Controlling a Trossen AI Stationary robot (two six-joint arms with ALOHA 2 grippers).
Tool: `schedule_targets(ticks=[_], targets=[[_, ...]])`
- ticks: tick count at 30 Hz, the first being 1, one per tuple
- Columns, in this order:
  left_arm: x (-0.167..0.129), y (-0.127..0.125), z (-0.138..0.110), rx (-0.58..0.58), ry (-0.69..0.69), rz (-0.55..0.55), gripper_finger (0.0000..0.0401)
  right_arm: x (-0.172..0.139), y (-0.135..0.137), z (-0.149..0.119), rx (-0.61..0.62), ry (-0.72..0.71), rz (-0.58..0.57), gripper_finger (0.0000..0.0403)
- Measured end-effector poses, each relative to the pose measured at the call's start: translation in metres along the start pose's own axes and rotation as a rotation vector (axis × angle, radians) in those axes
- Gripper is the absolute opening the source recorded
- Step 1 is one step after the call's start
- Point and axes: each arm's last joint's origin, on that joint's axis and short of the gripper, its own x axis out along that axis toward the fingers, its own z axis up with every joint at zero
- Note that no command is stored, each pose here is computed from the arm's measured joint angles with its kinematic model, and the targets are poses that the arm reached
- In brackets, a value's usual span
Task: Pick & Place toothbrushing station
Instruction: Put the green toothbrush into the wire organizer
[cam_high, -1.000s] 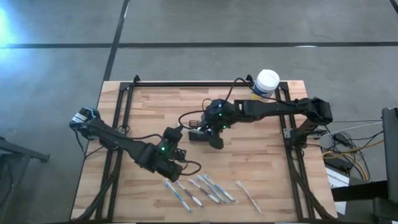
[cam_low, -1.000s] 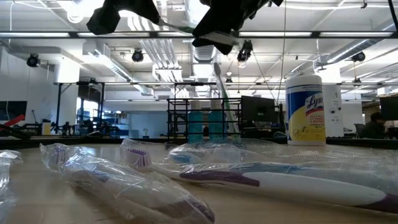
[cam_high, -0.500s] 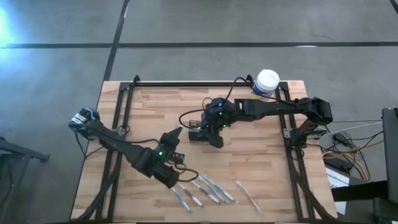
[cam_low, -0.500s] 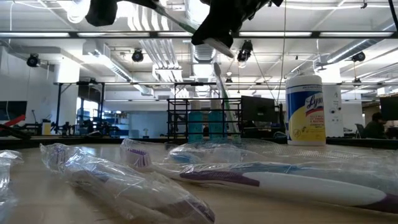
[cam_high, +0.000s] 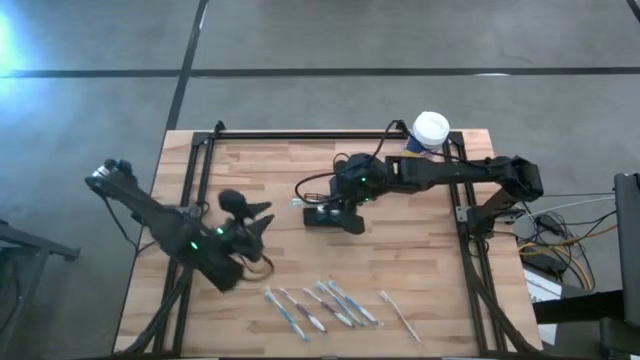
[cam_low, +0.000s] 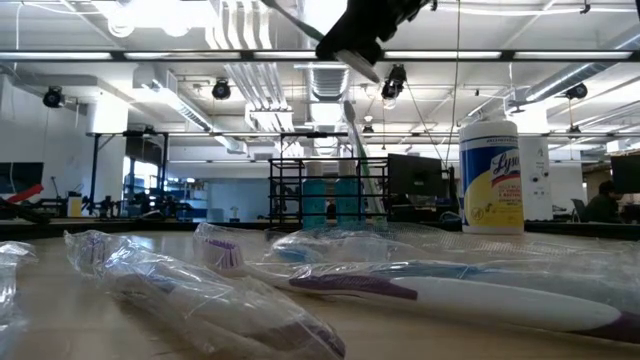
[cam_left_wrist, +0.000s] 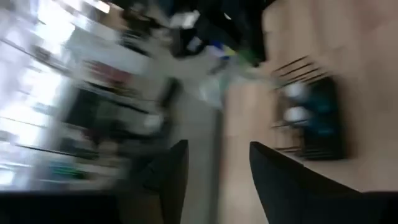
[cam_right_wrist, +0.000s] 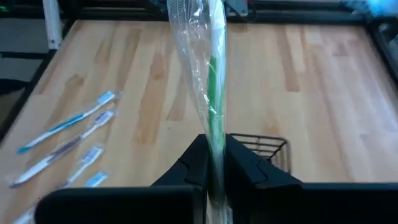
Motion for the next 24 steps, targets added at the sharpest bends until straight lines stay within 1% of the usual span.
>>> schedule_targets(ticks=[2,5,8,11,14,16,18,20,24], targets=[[-0.005,0.009,-0.013,-0.112,-0.017,-0.081,0.0178,-0.001,0.000,-0.003,-0.021,-0.015,-0.009,0.0020],[-0.007,0.011,-0.039,-0.231,-0.047,-0.124,0.0178,0.000,0.000,-0.009,-0.055,-0.079,-0.017,0.0020],[-0.002,-0.001,-0.066,-0.349,-0.107,-0.135,0.0176,0.004,0.000,-0.018,-0.076,-0.171,-0.025,0.0020],[0.006,-0.018,-0.086,-0.443,-0.208,-0.129,0.0177,0.010,-0.001,-0.029,-0.090,-0.272,-0.041,0.0023],[0.016,-0.029,-0.094,-0.545,-0.319,-0.064,0.0177,0.014,-0.002,-0.039,-0.096,-0.377,-0.049,0.0024],[0.022,-0.030,-0.097,-0.600,-0.378,-0.010,0.0178,0.017,-0.002,-0.042,-0.105,-0.432,-0.054,0.0025],[0.027,-0.029,-0.098,-0.649,-0.436,0.013,0.0181,0.017,-0.002,-0.046,-0.112,-0.460,-0.057,0.0025],[0.032,-0.027,-0.099,-0.670,-0.494,-0.018,0.0187,0.018,-0.002,-0.048,-0.119,-0.485,-0.060,0.0025],[0.046,-0.020,-0.098,-0.690,-0.590,-0.165,0.0206,0.018,-0.002,-0.049,-0.121,-0.499,-0.062,0.0026]])
